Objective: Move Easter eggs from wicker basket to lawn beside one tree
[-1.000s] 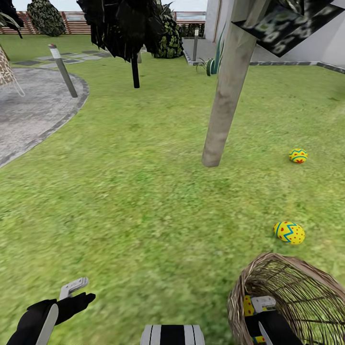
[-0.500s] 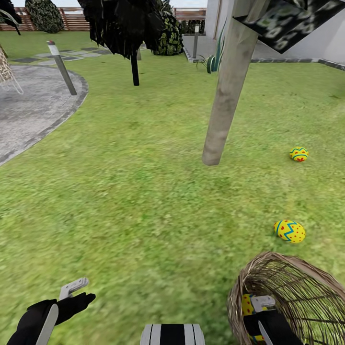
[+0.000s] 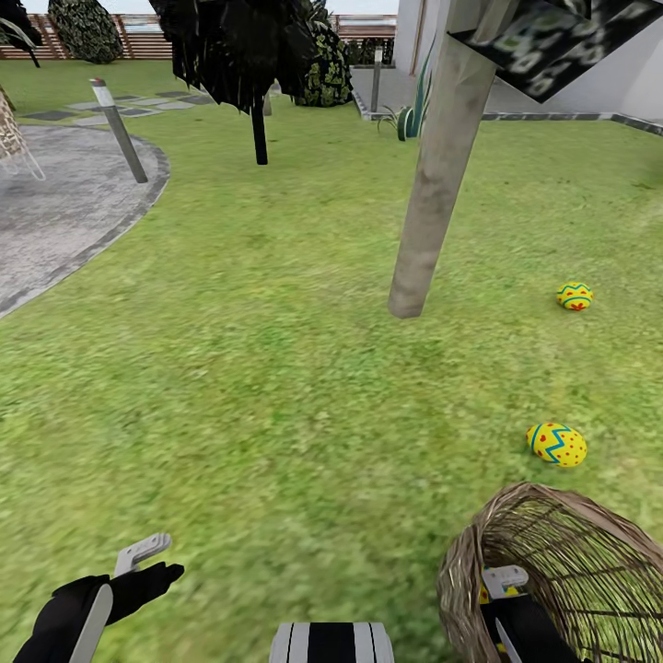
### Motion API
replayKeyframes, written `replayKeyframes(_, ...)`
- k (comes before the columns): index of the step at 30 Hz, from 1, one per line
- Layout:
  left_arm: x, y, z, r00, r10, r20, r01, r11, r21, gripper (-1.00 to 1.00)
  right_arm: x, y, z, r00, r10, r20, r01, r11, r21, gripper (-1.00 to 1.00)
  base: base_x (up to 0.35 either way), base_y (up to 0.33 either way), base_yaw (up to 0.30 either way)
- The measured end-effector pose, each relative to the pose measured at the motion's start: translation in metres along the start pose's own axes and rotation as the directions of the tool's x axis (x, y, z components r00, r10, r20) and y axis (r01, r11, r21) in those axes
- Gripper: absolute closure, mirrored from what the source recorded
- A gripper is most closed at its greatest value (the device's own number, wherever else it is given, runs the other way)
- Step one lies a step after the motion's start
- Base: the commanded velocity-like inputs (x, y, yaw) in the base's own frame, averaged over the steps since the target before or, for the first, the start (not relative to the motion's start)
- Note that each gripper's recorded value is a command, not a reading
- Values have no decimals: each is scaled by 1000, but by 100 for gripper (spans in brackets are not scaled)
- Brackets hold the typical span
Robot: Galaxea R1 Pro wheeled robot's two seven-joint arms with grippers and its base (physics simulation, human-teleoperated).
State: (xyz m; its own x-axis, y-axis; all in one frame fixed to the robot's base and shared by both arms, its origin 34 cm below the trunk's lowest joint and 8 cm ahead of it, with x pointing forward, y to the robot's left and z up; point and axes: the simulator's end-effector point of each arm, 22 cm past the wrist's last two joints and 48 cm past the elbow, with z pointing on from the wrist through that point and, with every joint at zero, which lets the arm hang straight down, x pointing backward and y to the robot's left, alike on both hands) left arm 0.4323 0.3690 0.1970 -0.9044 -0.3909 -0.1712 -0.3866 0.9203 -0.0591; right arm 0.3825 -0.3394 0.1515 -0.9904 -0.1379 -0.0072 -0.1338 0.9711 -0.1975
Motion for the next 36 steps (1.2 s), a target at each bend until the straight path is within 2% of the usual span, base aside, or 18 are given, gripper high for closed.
replayKeyframes(26,1,-1,0,1000,-1,-1,1,1000,1,-100,0,0,0,1000,7,2,-7,1000,-3,100,0,0,0)
replayKeyframes(32,-2,5,0,1000,24,2,-24,1000,-2,-100,-1,-5,0,1000,28,8,-28,999,-25,100,0,0,0)
replayKeyframes(36,5,-8,3,1000,15,-2,-15,1000,18,-100,0,-9,0,998,63,7,-63,997,-40,100,0,0,0)
